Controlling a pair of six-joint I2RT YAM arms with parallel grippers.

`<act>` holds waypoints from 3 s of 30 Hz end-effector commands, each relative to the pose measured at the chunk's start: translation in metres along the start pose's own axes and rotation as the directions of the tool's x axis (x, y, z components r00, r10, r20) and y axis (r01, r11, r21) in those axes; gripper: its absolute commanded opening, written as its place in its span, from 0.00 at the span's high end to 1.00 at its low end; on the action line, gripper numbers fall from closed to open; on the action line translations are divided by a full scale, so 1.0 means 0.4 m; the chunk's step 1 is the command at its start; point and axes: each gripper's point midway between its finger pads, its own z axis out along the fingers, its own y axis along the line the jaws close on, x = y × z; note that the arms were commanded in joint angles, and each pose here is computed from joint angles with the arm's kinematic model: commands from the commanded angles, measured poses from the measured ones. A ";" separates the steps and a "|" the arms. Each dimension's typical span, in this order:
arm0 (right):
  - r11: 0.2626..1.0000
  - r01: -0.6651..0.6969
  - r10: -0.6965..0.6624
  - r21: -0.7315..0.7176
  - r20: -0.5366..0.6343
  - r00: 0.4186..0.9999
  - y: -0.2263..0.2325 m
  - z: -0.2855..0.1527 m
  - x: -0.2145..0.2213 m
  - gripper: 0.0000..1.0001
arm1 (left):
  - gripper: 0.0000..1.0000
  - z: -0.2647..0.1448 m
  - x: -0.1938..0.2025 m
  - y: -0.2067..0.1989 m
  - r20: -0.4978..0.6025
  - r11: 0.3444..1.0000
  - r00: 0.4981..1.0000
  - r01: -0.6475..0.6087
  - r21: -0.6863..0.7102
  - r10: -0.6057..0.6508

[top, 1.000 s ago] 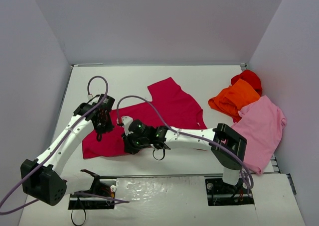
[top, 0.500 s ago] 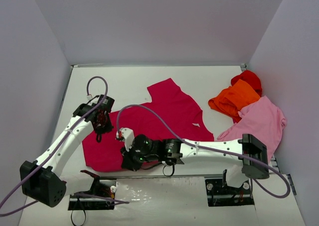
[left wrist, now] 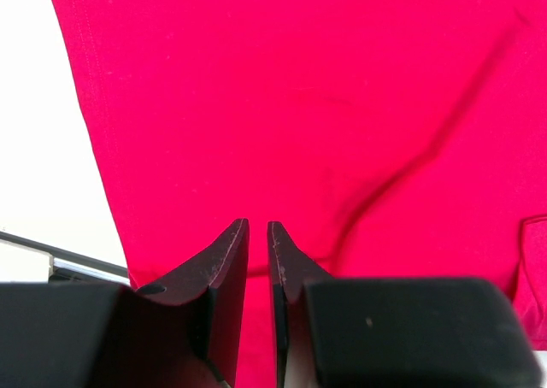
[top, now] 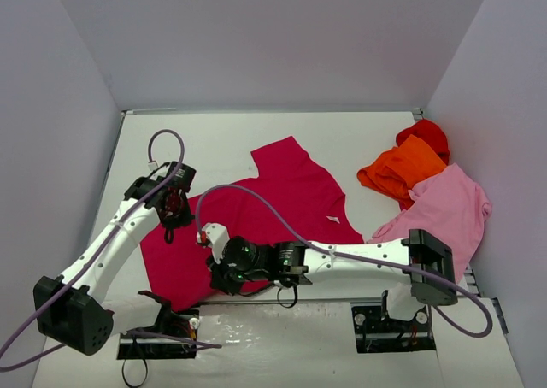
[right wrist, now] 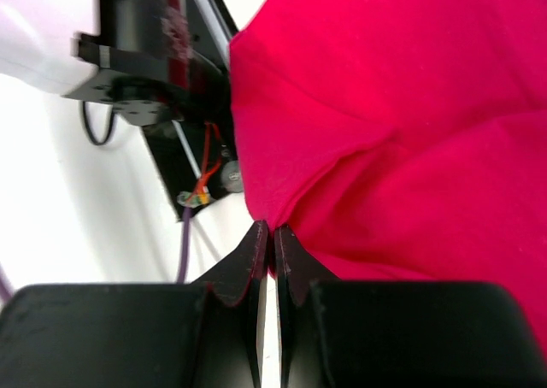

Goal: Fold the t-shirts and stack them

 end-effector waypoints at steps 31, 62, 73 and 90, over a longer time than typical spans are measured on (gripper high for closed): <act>0.994 0.091 -0.080 -0.059 0.166 0.983 -0.285 0.222 -0.284 1.00 | 0.87 -0.034 -0.036 -0.009 0.038 1.000 0.999 0.000 0.025 -0.001; 0.881 -0.352 0.259 0.316 0.300 0.918 -0.697 0.047 -0.265 0.27 | 0.42 -0.266 -0.096 0.036 0.198 0.988 0.979 0.025 0.154 -0.055; 0.750 -0.538 0.479 0.386 0.243 0.843 -0.745 -0.053 -0.029 0.44 | 0.58 -0.131 -0.018 -0.126 -0.068 0.941 0.998 0.015 0.338 0.008; 0.491 -0.578 0.625 0.652 0.198 0.755 -0.933 -0.173 0.192 1.00 | 1.00 0.065 -0.035 -0.196 -0.252 0.930 0.965 0.162 0.329 -0.079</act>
